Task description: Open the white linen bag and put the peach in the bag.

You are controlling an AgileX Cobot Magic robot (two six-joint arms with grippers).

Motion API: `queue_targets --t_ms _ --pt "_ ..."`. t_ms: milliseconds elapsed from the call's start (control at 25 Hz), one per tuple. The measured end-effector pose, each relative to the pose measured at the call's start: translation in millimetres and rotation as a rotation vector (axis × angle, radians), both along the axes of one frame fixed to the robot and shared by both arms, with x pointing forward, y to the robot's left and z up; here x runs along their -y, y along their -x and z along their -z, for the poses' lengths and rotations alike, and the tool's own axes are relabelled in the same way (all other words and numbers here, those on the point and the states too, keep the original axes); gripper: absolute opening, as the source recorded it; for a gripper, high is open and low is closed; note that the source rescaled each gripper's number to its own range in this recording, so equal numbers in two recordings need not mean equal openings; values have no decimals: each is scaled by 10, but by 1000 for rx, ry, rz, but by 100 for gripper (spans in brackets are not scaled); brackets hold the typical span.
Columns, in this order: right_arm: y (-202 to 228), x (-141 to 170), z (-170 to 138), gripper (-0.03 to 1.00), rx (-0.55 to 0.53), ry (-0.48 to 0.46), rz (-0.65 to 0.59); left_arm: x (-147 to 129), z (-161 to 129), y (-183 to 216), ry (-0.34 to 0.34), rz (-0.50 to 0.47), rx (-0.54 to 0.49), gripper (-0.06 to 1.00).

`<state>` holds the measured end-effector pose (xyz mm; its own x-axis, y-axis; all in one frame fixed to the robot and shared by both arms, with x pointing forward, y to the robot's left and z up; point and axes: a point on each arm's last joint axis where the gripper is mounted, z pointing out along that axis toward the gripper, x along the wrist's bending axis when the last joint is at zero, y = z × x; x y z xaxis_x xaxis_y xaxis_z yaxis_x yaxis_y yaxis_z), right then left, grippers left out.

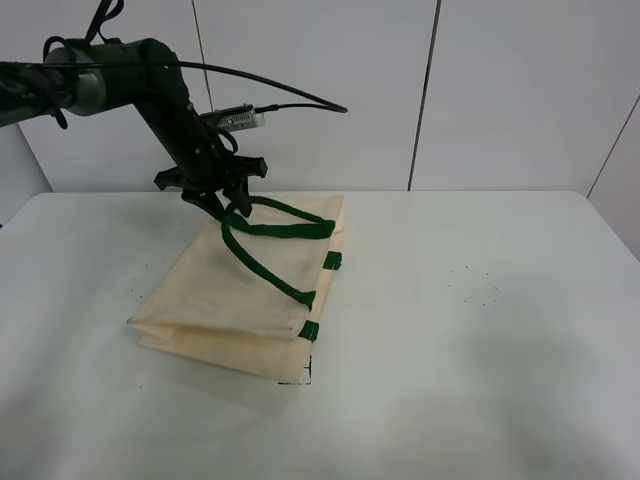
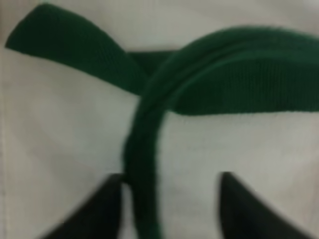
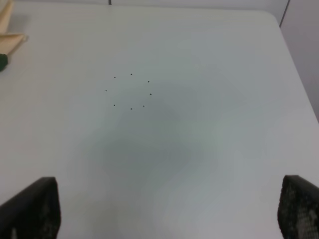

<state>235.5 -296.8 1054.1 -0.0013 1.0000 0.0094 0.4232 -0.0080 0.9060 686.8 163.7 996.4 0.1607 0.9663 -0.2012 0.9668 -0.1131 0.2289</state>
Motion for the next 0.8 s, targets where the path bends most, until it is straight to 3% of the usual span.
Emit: queue_targets --t_ms 80,200,360,600,800 --pt "0 0 0 100 0 0 0 -16 1 -12 -19 4 15 84" --pt "0 0 0 100 0 0 0 -97 9 -32 -114 14 38 96" --pt "0 0 0 100 0 0 0 -289 14 -59 -216 -48 35 100" --pt "0 0 0 100 0 0 0 -1001 23 -126 -235 -204 -31 100" --pt "0 0 0 100 0 0 0 -1252 -35 -80 -210 -246 -61 100"
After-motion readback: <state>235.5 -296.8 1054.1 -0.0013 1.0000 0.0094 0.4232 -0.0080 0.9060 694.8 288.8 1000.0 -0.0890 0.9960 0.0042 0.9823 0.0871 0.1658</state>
